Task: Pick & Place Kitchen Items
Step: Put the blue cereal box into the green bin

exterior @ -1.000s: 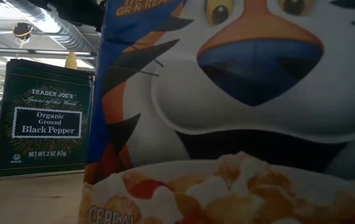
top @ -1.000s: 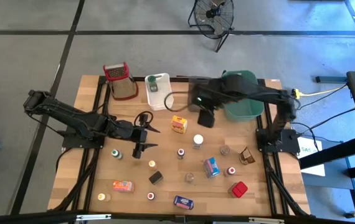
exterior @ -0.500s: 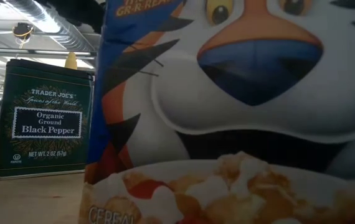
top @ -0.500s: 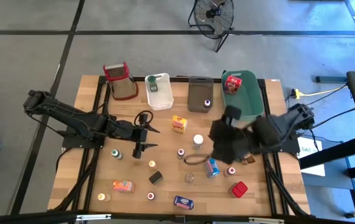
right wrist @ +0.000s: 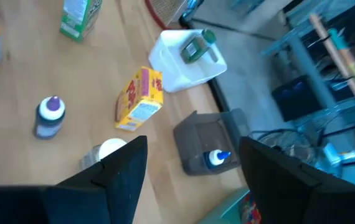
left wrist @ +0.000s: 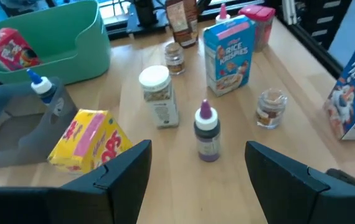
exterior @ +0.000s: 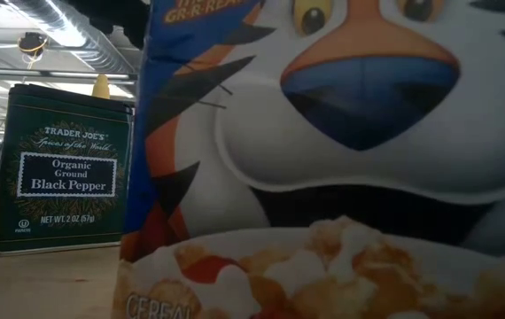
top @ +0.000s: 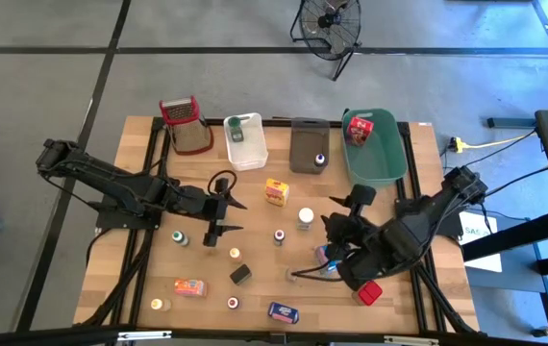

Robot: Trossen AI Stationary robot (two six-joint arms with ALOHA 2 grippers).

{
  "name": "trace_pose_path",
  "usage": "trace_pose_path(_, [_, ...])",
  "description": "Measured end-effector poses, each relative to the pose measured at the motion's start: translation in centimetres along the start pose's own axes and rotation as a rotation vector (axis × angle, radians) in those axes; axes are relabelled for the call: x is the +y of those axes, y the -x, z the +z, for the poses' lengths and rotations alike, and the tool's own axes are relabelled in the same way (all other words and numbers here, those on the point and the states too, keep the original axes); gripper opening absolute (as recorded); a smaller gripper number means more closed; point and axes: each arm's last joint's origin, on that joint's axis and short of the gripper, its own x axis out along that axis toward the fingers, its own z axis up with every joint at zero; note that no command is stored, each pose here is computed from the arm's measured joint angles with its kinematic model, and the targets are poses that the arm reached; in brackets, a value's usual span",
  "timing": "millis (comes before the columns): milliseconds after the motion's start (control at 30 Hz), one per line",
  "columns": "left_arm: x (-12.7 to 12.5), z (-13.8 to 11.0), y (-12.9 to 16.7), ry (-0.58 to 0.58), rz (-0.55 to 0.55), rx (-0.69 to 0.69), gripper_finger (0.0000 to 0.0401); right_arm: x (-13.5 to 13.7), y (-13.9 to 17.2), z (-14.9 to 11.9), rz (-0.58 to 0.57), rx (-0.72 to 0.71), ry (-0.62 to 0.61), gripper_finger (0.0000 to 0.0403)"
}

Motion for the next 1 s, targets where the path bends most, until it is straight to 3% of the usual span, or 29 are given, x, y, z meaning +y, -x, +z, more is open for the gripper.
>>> trace_pose_path(367, [-0.5,0.8,0.1,0.034,-0.128,-0.085,0.0253,1.0,-0.7,-0.6,-0.05,-0.04,0.023,0.0254])
trace_pose_path(600, [-3.1,1.5,-0.7,-0.106,-0.296,-0.194,0.0253,1.1,-0.7,-0.5,-0.027,-0.037,0.007,0.0254])
trace_pose_path(1000, [-6.4,0.9,-3.5,-0.08,-0.338,-0.217,0.0253,1.8,-0.5,0.0,0.03,-0.067,-0.043,0.0254])
